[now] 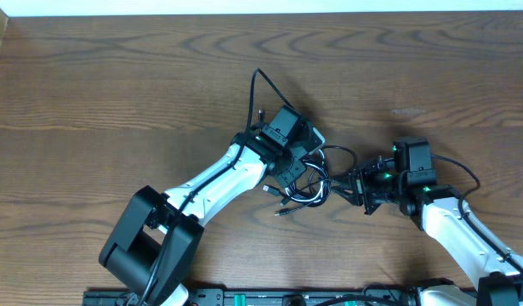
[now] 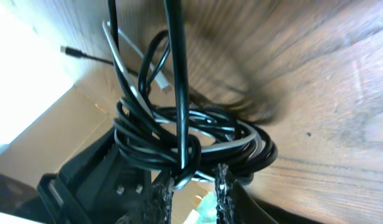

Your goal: Untangle cables

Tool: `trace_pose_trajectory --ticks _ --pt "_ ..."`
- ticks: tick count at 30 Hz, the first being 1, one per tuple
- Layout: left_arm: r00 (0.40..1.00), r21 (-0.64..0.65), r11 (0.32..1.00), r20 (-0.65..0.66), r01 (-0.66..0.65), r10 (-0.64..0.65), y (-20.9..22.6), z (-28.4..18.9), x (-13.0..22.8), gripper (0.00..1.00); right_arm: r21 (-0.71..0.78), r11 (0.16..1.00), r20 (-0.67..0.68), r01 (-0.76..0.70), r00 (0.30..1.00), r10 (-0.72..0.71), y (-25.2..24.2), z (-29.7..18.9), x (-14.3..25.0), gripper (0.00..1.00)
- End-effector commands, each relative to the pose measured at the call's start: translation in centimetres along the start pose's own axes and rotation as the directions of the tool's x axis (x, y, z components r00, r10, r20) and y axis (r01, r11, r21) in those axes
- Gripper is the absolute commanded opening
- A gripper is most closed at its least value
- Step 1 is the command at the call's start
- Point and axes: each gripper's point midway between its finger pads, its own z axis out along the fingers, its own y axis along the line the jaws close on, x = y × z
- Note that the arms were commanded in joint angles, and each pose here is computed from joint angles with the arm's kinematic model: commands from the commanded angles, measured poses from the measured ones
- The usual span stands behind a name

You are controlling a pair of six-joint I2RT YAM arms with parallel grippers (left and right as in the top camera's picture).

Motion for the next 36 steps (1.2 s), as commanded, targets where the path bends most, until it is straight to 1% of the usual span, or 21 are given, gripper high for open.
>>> trace_pose_trajectory --ticks 1,6,9,12,18,20,22,25,29,36 --pt "1.0 0.008 1.0 0.013 0.001 -0.002 -0.2 -0.6 -0.1 0.08 0.005 1.0 0.037 -0.023 0.999 0.023 0.3 0.1 -0.5 0.2" --pt "1.0 0.008 1.0 0.013 0.001 -0.002 -0.2 -0.6 -0.1 0.08 -0.002 0.998 0.053 -0.069 0.996 0.069 0.4 0.1 -0.8 0.22" --pt "1.0 0.008 1.0 0.013 0.001 -0.002 -0.2 -0.6 -0.1 0.08 -0.013 0.998 0.048 -0.056 0.997 0.057 0.8 0.2 -0.6 0.22" --pt "1.0 0.008 1.0 0.013 0.001 -0.001 -0.2 -0.6 -0.1 0.07 -0.014 0.997 0.036 -0.076 0.996 0.076 0.8 0.4 -0.3 0.23" --pt "1.0 0.008 1.0 0.013 0.001 -0.002 -0.2 -0.6 -0.1 0.08 -0.022 0.997 -0.041 -0.067 0.997 0.066 1.2 0.4 1.1 0.32" --pt "1.0 0.008 1.0 0.013 0.001 -0.002 -0.2 -0.6 -0.1 0.08 -0.02 0.997 -0.052 -0.069 0.996 0.068 1.1 0.4 1.3 0.33" --pt "1.0 0.008 1.0 0.013 0.001 -0.002 -0.2 -0.6 -0.1 0.08 -0.02 0.997 -0.052 -0.069 0.996 0.068 1.1 0.4 1.3 0.31" --pt "1.0 0.008 1.0 0.013 0.001 -0.002 -0.2 -0.6 -0.1 0.08 -0.021 0.997 -0.067 -0.069 0.995 0.068 1.2 0.4 1.5 0.26" --pt "1.0 0.009 1.0 0.012 0.002 -0.002 -0.2 -0.6 -0.1 0.08 -0.025 0.999 -0.074 -0.043 0.996 0.041 1.2 0.3 1.6 0.24" --pt "1.0 0.008 1.0 0.013 0.001 -0.002 -0.2 -0.6 -0.1 0.08 -0.024 0.998 -0.066 -0.051 0.997 0.049 1.2 0.3 1.4 0.21"
